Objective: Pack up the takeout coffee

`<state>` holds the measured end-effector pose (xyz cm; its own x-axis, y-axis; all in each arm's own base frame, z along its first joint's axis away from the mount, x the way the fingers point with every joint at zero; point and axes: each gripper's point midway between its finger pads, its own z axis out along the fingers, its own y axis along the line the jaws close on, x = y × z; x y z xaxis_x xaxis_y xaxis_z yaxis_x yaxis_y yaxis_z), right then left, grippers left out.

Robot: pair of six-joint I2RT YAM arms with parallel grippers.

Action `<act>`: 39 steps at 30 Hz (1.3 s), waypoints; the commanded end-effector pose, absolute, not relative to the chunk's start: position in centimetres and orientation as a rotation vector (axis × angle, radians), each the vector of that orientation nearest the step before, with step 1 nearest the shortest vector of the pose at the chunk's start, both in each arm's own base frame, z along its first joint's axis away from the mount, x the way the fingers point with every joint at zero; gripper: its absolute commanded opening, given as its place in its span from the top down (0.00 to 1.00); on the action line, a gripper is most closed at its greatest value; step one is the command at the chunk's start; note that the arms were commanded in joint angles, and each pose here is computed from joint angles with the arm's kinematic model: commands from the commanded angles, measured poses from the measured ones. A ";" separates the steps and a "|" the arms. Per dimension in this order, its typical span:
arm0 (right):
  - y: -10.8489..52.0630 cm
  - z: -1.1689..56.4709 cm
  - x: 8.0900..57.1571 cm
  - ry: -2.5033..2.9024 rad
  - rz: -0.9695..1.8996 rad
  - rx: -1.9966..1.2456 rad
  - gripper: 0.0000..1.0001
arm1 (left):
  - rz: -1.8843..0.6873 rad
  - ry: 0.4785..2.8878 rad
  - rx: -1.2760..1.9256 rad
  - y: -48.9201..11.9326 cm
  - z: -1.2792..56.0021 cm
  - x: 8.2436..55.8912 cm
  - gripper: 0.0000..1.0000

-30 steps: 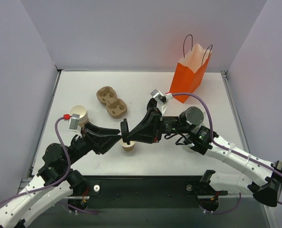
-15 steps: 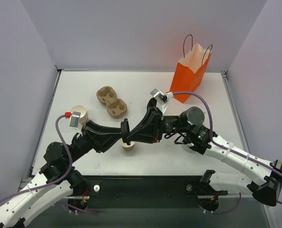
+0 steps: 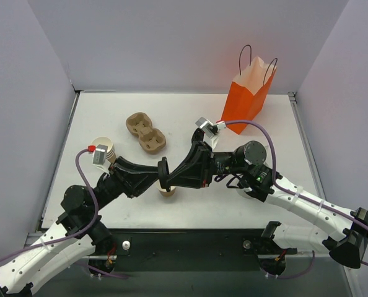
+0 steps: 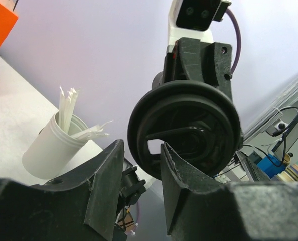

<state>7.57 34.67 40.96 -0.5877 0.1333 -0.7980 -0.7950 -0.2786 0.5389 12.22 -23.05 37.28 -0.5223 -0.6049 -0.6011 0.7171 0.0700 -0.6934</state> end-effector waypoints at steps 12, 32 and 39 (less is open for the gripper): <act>34.0 42.4 7.1 1.190 1.920 -0.884 0.80 | -1.671 1.270 0.123 -22.7 38.3 12.0 0.90; 22.5 30.5 16.9 1.920 0.884 -0.430 0.19 | -0.715 2.228 0.044 -16.6 24.1 15.6 1.00; 20.5 29.3 17.0 1.990 0.776 -0.380 0.00 | -0.437 2.397 0.026 -15.2 20.3 16.5 1.00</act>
<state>16.67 22.72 30.08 -0.5109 0.0752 -0.8563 -0.6105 0.6695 0.4231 16.81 -17.59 20.78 -0.7565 -0.1436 -0.6380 0.1813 0.8913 -0.4156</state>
